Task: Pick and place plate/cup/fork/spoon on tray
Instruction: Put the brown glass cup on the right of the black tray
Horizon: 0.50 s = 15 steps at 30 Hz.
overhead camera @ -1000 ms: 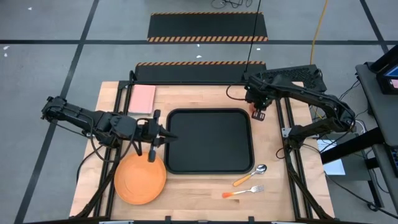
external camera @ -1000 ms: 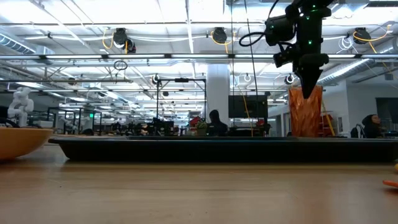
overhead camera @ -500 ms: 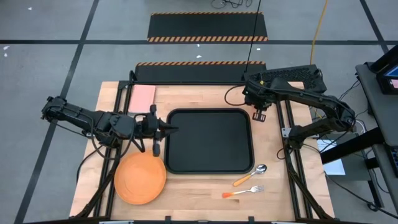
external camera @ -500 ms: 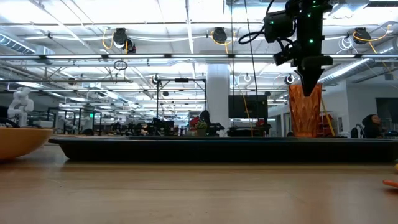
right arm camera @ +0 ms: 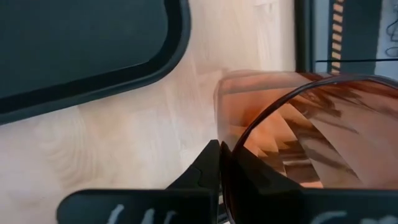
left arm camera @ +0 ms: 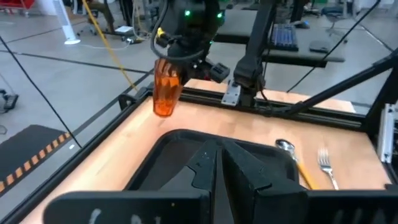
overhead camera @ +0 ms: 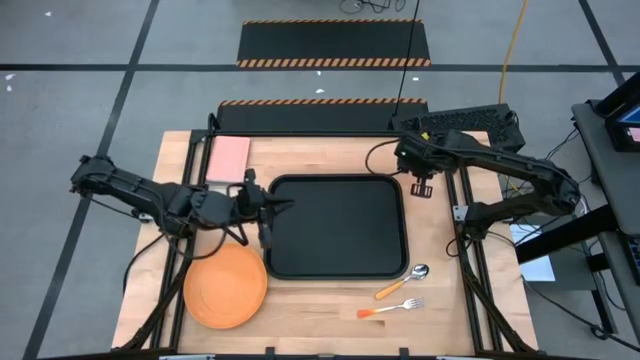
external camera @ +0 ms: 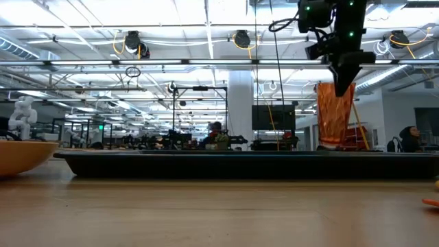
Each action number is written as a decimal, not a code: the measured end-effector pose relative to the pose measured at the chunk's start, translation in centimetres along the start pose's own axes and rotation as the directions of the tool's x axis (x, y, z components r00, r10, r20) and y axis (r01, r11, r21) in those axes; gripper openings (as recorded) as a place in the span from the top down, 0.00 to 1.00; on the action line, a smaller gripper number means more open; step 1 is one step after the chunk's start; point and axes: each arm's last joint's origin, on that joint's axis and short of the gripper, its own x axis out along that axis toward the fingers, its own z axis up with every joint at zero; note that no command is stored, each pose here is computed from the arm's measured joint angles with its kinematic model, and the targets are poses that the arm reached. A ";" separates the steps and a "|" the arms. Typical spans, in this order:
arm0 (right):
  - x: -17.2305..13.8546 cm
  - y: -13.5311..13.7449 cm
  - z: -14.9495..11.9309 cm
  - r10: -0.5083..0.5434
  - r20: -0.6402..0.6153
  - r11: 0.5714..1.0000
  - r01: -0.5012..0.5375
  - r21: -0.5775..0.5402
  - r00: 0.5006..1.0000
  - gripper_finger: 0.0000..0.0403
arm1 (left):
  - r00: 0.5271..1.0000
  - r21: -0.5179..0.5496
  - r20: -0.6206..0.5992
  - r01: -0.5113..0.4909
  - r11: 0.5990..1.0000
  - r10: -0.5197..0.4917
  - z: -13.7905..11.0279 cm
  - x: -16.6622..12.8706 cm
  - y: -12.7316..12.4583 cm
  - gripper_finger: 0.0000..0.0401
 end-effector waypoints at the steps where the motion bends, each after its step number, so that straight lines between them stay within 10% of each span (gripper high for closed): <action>1: -0.2 0.0 -0.2 -0.003 0.009 1.000 0.003 0.001 1.000 0.99 | 1.000 0.005 -0.001 -0.001 1.000 0.001 -0.1 0.2 -0.1 0.92; 15: -2.2 -0.3 -2.0 -0.055 0.096 0.998 0.052 0.036 0.994 0.99 | 0.999 0.003 0.036 -0.010 1.000 0.010 -0.1 1.7 -0.7 0.92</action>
